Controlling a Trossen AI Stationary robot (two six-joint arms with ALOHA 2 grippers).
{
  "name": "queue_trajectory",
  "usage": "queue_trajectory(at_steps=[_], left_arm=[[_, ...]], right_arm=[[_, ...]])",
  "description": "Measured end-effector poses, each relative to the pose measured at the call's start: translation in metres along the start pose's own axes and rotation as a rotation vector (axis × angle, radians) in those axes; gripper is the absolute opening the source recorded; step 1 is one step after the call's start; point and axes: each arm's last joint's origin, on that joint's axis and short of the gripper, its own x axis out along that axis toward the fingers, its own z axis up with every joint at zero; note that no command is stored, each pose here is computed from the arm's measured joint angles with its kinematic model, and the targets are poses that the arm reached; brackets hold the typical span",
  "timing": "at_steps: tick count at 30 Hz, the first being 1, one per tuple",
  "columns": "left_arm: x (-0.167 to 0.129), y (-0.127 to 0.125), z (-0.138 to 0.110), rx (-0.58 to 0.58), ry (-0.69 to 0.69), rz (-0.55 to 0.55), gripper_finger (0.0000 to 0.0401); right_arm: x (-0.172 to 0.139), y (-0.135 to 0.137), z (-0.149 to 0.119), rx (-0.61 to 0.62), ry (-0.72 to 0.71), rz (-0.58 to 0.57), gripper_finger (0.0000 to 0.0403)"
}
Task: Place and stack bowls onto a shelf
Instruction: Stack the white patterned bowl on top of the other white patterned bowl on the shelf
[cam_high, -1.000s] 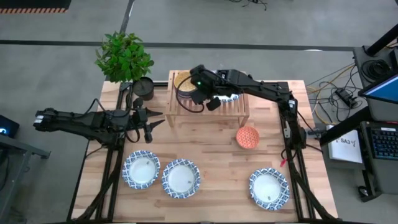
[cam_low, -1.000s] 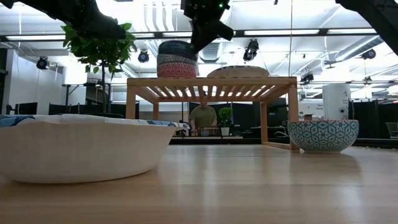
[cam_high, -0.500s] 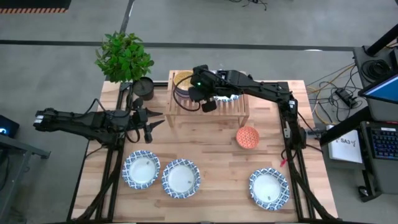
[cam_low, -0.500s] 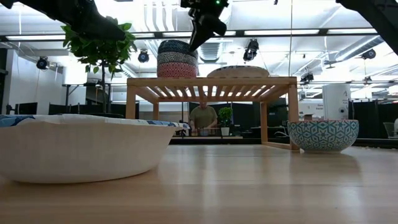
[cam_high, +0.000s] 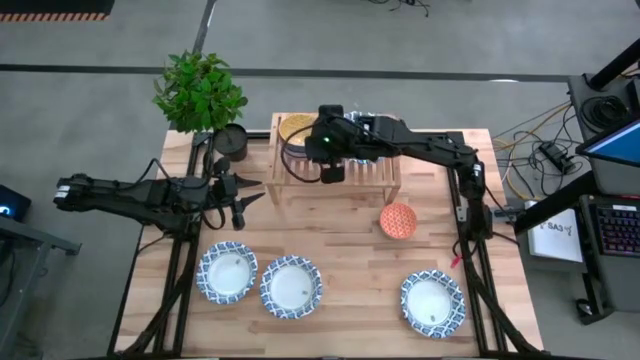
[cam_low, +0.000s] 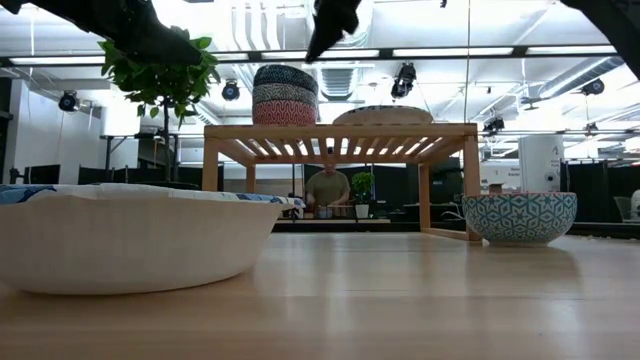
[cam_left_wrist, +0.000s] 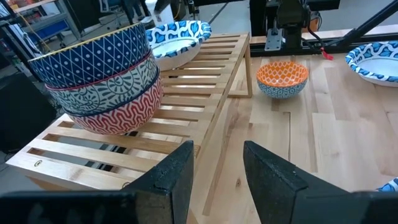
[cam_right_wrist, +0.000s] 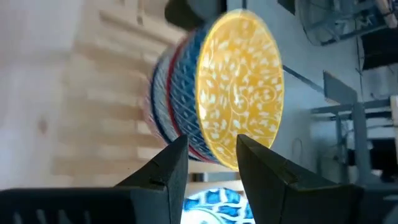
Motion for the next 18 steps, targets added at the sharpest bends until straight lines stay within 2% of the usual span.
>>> queue_trajectory(at_steps=[9,16,18], left_arm=[[0.000,0.000,-0.001,0.003,0.006,0.000,0.0123],[0.000,0.000,0.000,0.007,0.004,0.000,0.0123],[0.000,0.000,0.000,0.009,0.004,0.000,0.0123]], right_arm=[[-0.036,0.032,0.022,0.419,-0.105,0.075,0.0107],[-0.045,0.059,0.035,0.750,-0.119,0.343,0.0110],[-0.043,0.070,0.039,0.803,-0.097,0.398,0.0117]])
